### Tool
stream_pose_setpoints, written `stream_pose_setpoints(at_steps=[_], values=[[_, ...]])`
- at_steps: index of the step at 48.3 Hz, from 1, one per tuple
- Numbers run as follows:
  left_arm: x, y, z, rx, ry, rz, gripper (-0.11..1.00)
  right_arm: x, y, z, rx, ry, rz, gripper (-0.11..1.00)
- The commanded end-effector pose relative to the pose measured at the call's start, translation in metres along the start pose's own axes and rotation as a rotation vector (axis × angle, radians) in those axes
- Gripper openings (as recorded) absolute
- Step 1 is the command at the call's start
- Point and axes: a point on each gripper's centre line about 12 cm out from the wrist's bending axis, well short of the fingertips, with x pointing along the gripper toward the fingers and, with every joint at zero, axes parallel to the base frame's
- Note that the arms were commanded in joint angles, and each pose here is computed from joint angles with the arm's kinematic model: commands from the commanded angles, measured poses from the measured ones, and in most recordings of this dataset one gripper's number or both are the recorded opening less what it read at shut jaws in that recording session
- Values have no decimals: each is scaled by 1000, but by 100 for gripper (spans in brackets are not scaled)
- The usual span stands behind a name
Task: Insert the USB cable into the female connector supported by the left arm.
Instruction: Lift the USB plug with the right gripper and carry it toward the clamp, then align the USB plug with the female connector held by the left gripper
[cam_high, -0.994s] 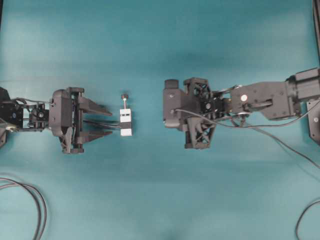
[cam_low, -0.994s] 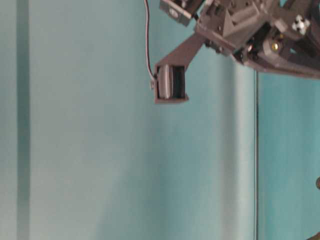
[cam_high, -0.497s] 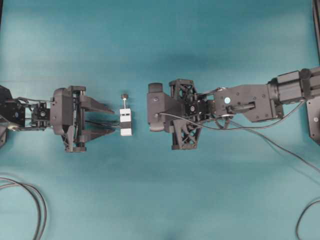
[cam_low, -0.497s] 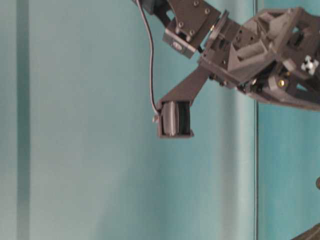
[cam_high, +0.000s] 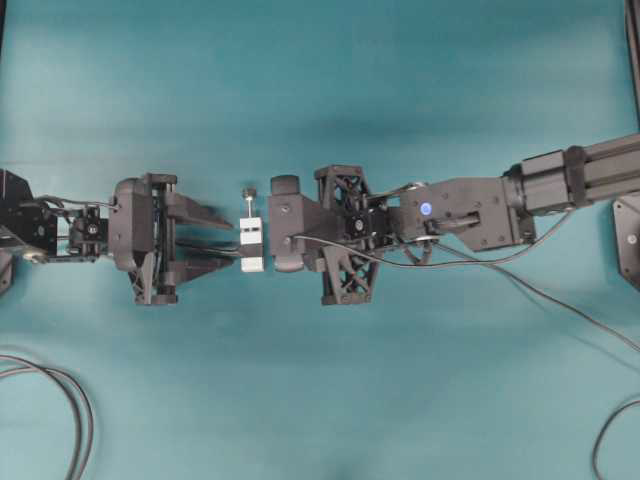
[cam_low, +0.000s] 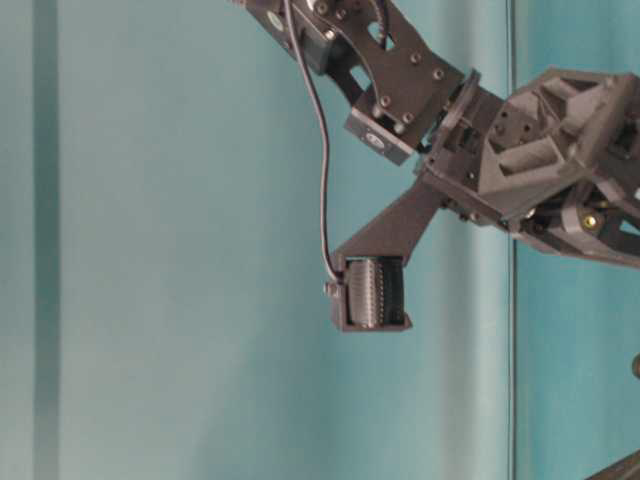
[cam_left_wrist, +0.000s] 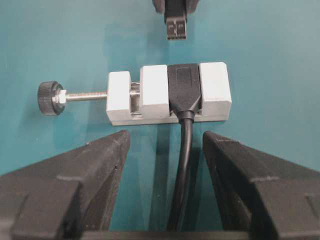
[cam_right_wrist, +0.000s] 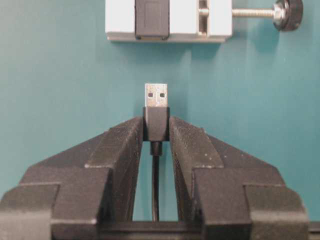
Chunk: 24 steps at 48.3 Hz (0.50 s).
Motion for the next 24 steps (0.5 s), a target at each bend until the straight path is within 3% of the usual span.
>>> stream_pose_setpoints(at_steps=[1, 24], values=[[0, 1, 4, 9, -18, 4, 68, -6, -1, 17, -5, -48, -3, 22], [2, 1, 4, 12, -20, 5, 68, -2, -1, 25, -29, -78, -5, 22]])
